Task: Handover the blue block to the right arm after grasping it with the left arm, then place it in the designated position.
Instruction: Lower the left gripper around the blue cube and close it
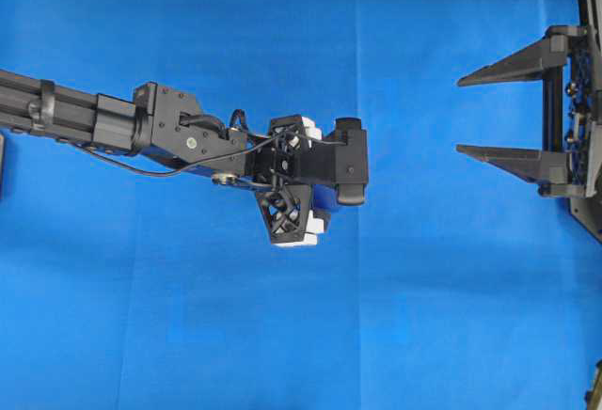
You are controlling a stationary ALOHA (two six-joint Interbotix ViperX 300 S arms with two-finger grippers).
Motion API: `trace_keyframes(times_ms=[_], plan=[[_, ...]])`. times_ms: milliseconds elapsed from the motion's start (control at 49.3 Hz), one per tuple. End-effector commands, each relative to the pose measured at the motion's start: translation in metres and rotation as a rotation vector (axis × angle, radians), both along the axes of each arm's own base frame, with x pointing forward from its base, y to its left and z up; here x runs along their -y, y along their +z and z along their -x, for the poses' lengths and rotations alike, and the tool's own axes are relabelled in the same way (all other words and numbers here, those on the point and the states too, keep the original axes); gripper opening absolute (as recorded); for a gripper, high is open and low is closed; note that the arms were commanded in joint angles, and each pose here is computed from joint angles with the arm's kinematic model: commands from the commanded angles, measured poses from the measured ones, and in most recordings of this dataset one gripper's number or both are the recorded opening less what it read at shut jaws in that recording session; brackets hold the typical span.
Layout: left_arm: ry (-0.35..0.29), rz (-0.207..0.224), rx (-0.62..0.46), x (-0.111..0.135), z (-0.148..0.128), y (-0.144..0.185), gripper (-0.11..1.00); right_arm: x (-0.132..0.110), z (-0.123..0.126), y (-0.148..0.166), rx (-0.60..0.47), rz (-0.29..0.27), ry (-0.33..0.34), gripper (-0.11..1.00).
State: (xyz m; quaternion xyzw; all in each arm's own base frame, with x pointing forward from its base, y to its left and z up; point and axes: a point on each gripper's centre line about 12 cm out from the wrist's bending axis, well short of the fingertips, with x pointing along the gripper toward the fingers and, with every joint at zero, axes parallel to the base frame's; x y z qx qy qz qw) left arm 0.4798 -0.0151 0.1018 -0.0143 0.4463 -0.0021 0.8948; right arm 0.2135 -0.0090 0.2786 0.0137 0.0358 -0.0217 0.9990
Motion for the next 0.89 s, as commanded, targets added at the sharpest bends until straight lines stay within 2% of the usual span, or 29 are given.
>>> trace_keyframes(times_ms=[0,61,81,527,649,872], plan=[[-0.013,-0.006,0.032,0.002,-0.004,0.013,0.67,0.000,-0.002,0.004,0.009,-0.001,-0.002,0.97],[-0.015,-0.004,0.034,0.004,-0.004,0.013,0.50,0.000,-0.002,0.004,0.009,-0.001,-0.002,0.97],[-0.015,-0.005,0.032,0.004,-0.004,0.013,0.48,0.000,-0.002,0.004,0.009,-0.001,-0.002,0.97],[-0.009,-0.002,0.040,0.002,-0.005,0.019,0.49,0.000,-0.002,0.003,0.006,-0.001,-0.002,0.97],[-0.011,-0.004,0.042,0.003,-0.004,0.032,0.49,0.001,-0.002,0.003,0.006,-0.001,-0.003,0.97],[-0.009,-0.002,0.072,0.003,0.003,0.077,0.49,0.001,-0.002,0.003,0.005,-0.001,-0.003,0.97]])
